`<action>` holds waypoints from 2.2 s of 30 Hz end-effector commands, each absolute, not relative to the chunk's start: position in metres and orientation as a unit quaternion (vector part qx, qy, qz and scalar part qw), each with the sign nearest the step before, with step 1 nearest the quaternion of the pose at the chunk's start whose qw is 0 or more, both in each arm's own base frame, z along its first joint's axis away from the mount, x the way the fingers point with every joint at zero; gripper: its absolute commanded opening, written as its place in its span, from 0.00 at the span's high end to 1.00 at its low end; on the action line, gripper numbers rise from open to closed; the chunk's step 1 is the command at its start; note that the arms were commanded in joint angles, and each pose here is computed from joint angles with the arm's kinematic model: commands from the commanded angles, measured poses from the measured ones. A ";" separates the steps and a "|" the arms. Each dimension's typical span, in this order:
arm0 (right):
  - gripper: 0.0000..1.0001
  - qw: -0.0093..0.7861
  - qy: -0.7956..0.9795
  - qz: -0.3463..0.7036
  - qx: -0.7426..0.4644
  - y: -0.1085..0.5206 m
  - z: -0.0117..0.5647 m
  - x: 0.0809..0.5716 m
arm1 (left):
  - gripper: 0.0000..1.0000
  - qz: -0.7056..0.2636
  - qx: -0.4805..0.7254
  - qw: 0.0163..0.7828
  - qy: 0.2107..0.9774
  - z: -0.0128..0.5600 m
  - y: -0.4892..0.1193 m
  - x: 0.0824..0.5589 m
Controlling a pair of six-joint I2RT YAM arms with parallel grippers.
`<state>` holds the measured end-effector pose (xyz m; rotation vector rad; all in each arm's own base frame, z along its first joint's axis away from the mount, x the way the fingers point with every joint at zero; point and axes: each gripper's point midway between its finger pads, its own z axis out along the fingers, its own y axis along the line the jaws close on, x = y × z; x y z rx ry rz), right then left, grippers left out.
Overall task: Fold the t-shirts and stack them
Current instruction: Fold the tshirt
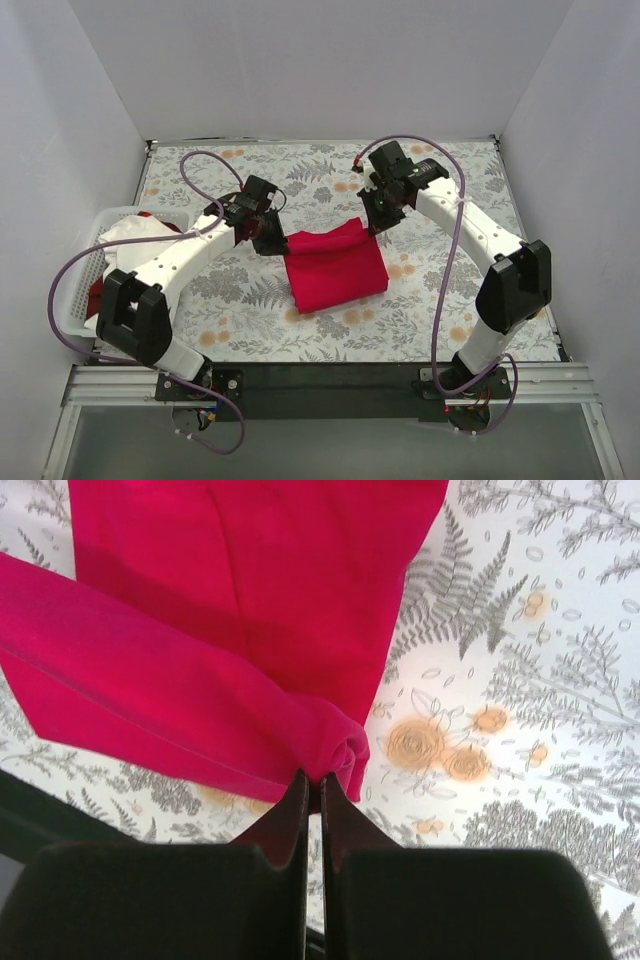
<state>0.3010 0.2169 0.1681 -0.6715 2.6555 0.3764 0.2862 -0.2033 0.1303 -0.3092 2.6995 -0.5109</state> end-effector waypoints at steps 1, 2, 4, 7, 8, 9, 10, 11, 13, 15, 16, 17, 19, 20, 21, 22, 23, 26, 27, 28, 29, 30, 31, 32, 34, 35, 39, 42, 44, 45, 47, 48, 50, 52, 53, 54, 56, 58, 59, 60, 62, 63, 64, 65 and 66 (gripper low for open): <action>0.99 0.239 0.929 0.145 -0.244 0.225 0.172 0.335 | 1.00 -0.165 -0.117 0.230 0.952 0.126 -0.193 0.314; 0.99 0.238 0.929 0.144 -0.245 0.225 0.167 0.337 | 1.00 -0.164 -0.120 0.232 0.951 0.125 -0.191 0.318; 0.99 0.245 0.928 0.146 -0.242 0.227 0.160 0.349 | 1.00 -0.163 -0.123 0.236 0.950 0.119 -0.192 0.327; 0.99 0.241 0.929 0.146 -0.238 0.227 0.147 0.359 | 1.00 -0.145 -0.132 0.249 0.949 0.109 -0.187 0.341; 0.99 0.248 0.928 0.148 -0.236 0.229 0.145 0.364 | 1.00 -0.141 -0.131 0.249 0.949 0.104 -0.186 0.344; 0.99 0.243 0.930 0.147 -0.233 0.228 0.137 0.368 | 1.00 -0.141 -0.132 0.252 0.948 0.101 -0.187 0.348; 0.99 0.243 0.931 0.147 -0.231 0.228 0.134 0.371 | 1.00 -0.131 -0.135 0.248 0.951 0.091 -0.185 0.351; 0.99 0.244 0.931 0.148 -0.229 0.229 0.129 0.373 | 1.00 -0.125 -0.137 0.248 0.951 0.088 -0.183 0.353; 0.99 0.241 0.933 0.148 -0.222 0.228 0.118 0.378 | 1.00 -0.112 -0.143 0.248 0.952 0.077 -0.180 0.360; 0.99 0.245 0.934 0.152 -0.212 0.229 0.108 0.382 | 1.00 -0.108 -0.145 0.251 0.951 0.072 -0.179 0.366; 0.99 0.244 0.934 0.154 -0.208 0.228 0.104 0.384 | 1.00 -0.107 -0.147 0.254 0.950 0.072 -0.180 0.369; 0.99 0.245 0.935 0.155 -0.204 0.228 0.101 0.385 | 1.00 -0.103 -0.148 0.253 0.951 0.068 -0.180 0.370; 0.99 0.242 0.937 0.161 -0.194 0.227 0.092 0.387 | 1.00 -0.100 -0.149 0.260 0.949 0.067 -0.178 0.374; 0.99 0.241 0.937 0.163 -0.193 0.227 0.090 0.386 | 1.00 -0.097 -0.149 0.261 0.949 0.067 -0.178 0.375; 0.99 0.237 0.939 0.164 -0.190 0.226 0.086 0.386 | 1.00 -0.095 -0.149 0.263 0.948 0.066 -0.177 0.376; 0.99 0.235 0.940 0.165 -0.185 0.226 0.083 0.386 | 1.00 -0.094 -0.147 0.265 0.948 0.066 -0.177 0.376; 0.98 0.235 0.941 0.165 -0.181 0.225 0.082 0.386 | 0.99 -0.092 -0.145 0.265 0.949 0.066 -0.177 0.376; 0.83 0.244 0.940 0.168 -0.171 0.225 0.090 0.385 | 0.83 -0.095 -0.143 0.268 0.948 0.071 -0.177 0.375; 0.82 0.260 0.936 0.166 -0.167 0.222 0.102 0.386 | 0.76 -0.102 -0.145 0.277 0.945 0.080 -0.176 0.375; 0.81 0.271 0.935 0.163 -0.163 0.221 0.107 0.387 | 0.71 -0.106 -0.145 0.283 0.942 0.085 -0.177 0.376; 0.78 0.280 0.934 0.161 -0.153 0.219 0.112 0.388 | 0.66 -0.111 -0.143 0.289 0.940 0.091 -0.177 0.375; 0.77 0.297 0.930 0.160 -0.147 0.216 0.124 0.388 | 0.61 -0.116 -0.141 0.294 0.938 0.096 -0.177 0.374; 0.76 0.306 0.930 0.151 -0.138 0.211 0.129 0.389 | 0.52 -0.126 -0.140 0.306 0.933 0.108 -0.178 0.373; 0.73 0.313 0.929 0.150 -0.131 0.209 0.132 0.389 | 0.47 -0.132 -0.138 0.312 0.931 0.114 -0.178 0.371; 0.68 0.324 0.926 0.155 -0.117 0.203 0.140 0.384 | 0.42 -0.145 -0.131 0.322 0.926 0.121 -0.178 0.365; 0.65 0.327 0.925 0.157 -0.114 0.202 0.141 0.382 | 0.39 -0.163 -0.126 0.333 0.920 0.133 -0.180 0.362; 0.61 0.352 0.911 0.189 -0.101 0.198 0.145 0.373 | 0.39 -0.221 -0.103 0.354 0.903 0.149 -0.191 0.349; 0.58 0.371 0.861 0.320 -0.137 0.230 0.168 0.366 | 0.42 -0.278 -0.072 0.349 0.892 0.149 -0.209 0.339; 0.58 0.358 0.847 0.367 -0.138 0.240 0.165 0.360 | 0.46 -0.293 -0.073 0.341 0.890 0.138 -0.214 0.338; 0.58 0.359 0.830 0.399 -0.151 0.252 0.169 0.361 | 0.50 -0.308 -0.074 0.343 0.884 0.136 -0.222 0.343; 0.56 0.355 0.815 0.429 -0.160 0.262 0.169 0.363 | 0.55 -0.328 -0.074 0.353 0.873 0.137 -0.229 0.355; 0.56 0.342 0.815 0.440 -0.157 0.266 0.158 0.366 | 0.59 -0.331 -0.075 0.341 0.877 0.126 -0.233 0.359; 0.56 0.343 0.794 0.474 -0.165 0.277 0.161 0.371 | 0.64 -0.344 -0.081 0.352 0.867 0.126 -0.236 0.373; 0.56 0.325 0.792 0.493 -0.156 0.280 0.145 0.379 | 0.70 -0.341 -0.091 0.350 0.868 0.113 -0.235 0.387; 0.56 0.319 0.792 0.502 -0.141 0.282 0.134 0.388 | 0.73 -0.345 -0.095 0.355 0.863 0.112 -0.235 0.394; 0.56 0.311 0.792 0.507 -0.136 0.283 0.127 0.392 | 0.74 -0.346 -0.098 0.355 0.863 0.109 -0.234 0.400; 0.56 0.312 0.795 0.506 -0.121 0.278 0.116 0.408 | 0.78 -0.329 -0.116 0.340 0.873 0.080 -0.226 0.410; 0.56 0.294 0.806 0.505 -0.095 0.273 0.089 0.416 | 0.79 -0.320 -0.125 0.329 0.880 0.063 -0.221 0.417; 0.55 0.297 0.808 0.503 -0.083 0.266 0.083 0.424 | 0.81 -0.308 -0.135 0.316 0.887 0.043 -0.215 0.420; 0.56 0.292 0.812 0.501 -0.073 0.263 0.071 0.428 | 0.82 -0.304 -0.138 0.310 0.890 0.035 -0.213 0.422; 0.56 0.286 0.816 0.499 -0.058 0.256 0.061 0.433 | 0.82 -0.298 -0.145 0.294 0.896 0.020 -0.209 0.427; 0.55 0.284 0.818 0.499 -0.049 0.250 0.057 0.436 | 0.82 -0.296 -0.149 0.288 0.898 0.017 -0.208 0.427; 0.55 0.282 0.817 0.501 -0.046 0.248 0.056 0.437 | 0.82 -0.297 -0.147 0.289 0.898 0.019 -0.208 0.429; 0.55 0.283 0.817 0.500 -0.041 0.244 0.057 0.438 | 0.80 -0.298 -0.145 0.288 0.898 0.019 -0.209 0.429; 0.54 0.290 0.814 0.502 -0.045 0.244 0.066 0.438 | 0.79 -0.302 -0.142 0.295 0.895 0.027 -0.210 0.431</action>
